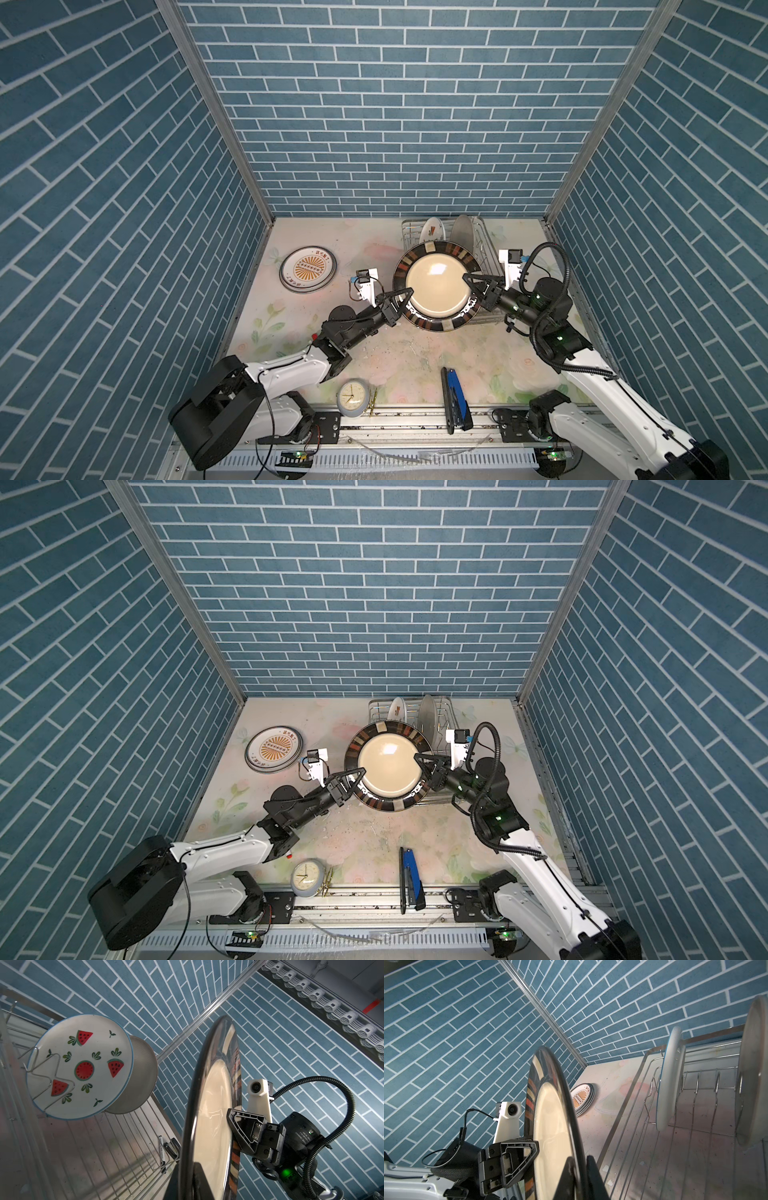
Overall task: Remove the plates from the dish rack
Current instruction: 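Close the left gripper on the striped plate rim while the right gripper holds it, then carry the striped plate toward the table with the left gripper while the right gripper releases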
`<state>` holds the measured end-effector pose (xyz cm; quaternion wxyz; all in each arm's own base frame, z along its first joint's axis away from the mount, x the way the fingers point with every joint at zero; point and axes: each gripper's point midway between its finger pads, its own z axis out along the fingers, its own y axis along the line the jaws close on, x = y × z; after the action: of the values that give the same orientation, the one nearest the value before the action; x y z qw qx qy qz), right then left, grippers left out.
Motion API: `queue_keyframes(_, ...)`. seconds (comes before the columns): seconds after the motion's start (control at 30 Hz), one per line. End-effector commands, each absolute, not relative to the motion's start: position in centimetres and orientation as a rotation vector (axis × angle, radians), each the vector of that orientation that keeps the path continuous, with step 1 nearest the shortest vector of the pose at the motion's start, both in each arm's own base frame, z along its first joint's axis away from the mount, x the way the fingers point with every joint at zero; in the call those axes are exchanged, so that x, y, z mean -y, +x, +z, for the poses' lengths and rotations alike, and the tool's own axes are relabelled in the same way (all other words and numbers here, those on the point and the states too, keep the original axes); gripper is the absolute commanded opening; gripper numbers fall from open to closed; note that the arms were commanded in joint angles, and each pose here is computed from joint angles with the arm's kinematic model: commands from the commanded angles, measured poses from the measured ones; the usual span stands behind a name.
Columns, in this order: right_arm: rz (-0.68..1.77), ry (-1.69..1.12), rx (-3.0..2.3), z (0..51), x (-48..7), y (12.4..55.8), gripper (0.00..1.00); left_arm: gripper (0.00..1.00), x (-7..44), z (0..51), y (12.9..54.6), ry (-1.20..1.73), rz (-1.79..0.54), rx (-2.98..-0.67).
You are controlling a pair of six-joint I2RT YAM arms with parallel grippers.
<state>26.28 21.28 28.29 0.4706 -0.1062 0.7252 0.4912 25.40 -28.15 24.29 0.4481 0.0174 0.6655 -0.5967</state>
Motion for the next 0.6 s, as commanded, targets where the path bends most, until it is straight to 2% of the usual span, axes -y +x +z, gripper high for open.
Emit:
queue_keyframes(0.0, 1.166, -0.281, -1.681, 30.9, -21.3, 27.6, 0.1, 0.0, 29.1, 25.4, 24.7, 0.159, -1.446, -1.603)
queue_keyframes(0.13, 1.198, -0.308, -1.71, 29.9, -22.0, 27.7, 0.26, 0.0, 28.1, 24.9, 25.5, 0.096, -1.382, -1.623)
queue_keyframes(0.23, 1.209, -0.309, -1.721, 29.2, -22.2, 27.8, 0.43, 0.0, 27.7, 24.7, 25.9, 0.059, -1.36, -1.631)
queue_keyframes(0.37, 1.229, -0.278, -1.772, 27.7, -22.3, 27.7, 0.6, 0.0, 27.7, 24.5, 26.1, 0.042, -1.359, -1.634)
queue_keyframes(0.47, 1.233, -0.274, -1.787, 27.1, -22.3, 27.5, 0.76, 0.0, 27.4, 24.4, 26.4, 0.018, -1.354, -1.633)
queue_keyframes(0.5, 1.228, -0.269, -1.792, 26.9, -22.2, 27.6, 0.92, 0.0, 27.4, 24.4, 26.4, 0.011, -1.357, -1.634)
queue_keyframes(0.53, 1.222, -0.265, -1.799, 26.6, -22.2, 27.7, 0.97, 0.0, 27.3, 24.4, 26.4, 0.004, -1.36, -1.631)
queue_keyframes(0.57, 1.218, -0.262, -1.802, 26.5, -22.1, 27.8, 0.99, 0.0, 27.2, 24.3, 26.5, -0.005, -1.363, -1.631)
